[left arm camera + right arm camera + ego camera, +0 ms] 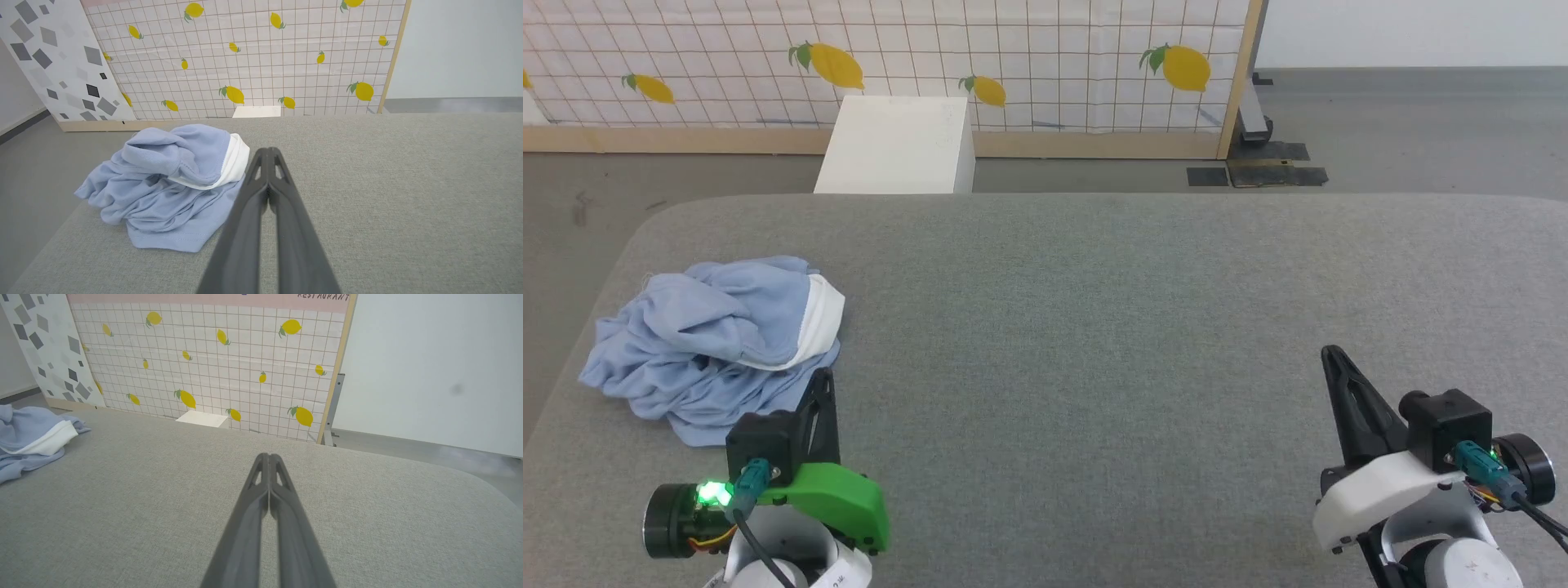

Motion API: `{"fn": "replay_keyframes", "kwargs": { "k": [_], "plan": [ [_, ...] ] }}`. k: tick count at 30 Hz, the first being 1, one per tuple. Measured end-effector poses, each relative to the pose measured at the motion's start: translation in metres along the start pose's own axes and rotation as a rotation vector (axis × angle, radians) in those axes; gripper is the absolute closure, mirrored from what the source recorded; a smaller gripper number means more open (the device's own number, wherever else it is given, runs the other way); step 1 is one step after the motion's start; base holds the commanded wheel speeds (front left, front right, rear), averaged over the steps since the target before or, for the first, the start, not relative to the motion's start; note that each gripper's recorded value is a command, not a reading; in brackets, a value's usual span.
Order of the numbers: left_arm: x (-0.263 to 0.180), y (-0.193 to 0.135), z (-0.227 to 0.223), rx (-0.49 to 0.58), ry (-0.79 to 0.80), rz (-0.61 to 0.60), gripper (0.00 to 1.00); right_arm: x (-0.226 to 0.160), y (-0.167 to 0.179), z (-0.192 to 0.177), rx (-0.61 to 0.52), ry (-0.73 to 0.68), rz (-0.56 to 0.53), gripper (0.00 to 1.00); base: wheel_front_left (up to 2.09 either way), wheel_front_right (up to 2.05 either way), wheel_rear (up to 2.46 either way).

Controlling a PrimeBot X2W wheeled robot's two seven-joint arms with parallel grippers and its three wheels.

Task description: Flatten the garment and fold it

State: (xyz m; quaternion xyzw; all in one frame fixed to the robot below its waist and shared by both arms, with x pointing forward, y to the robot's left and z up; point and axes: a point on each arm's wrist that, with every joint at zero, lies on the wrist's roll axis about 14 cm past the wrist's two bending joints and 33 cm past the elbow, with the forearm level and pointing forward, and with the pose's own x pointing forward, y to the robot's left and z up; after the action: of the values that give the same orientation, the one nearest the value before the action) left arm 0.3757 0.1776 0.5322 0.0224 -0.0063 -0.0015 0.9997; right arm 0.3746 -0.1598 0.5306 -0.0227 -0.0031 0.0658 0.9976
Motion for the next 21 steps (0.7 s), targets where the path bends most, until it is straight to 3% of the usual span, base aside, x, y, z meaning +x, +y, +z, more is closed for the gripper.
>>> {"fn": "replay_keyframes", "kwargs": {
  "k": [21],
  "plan": [
    [0.0000, 0.0000, 0.0000, 0.000, 0.000, 0.000, 1.00, 0.0000, 0.0000, 0.0000, 0.000, 0.000, 0.000, 1.00, 0.00, 0.00, 0.00]
  ]
}}
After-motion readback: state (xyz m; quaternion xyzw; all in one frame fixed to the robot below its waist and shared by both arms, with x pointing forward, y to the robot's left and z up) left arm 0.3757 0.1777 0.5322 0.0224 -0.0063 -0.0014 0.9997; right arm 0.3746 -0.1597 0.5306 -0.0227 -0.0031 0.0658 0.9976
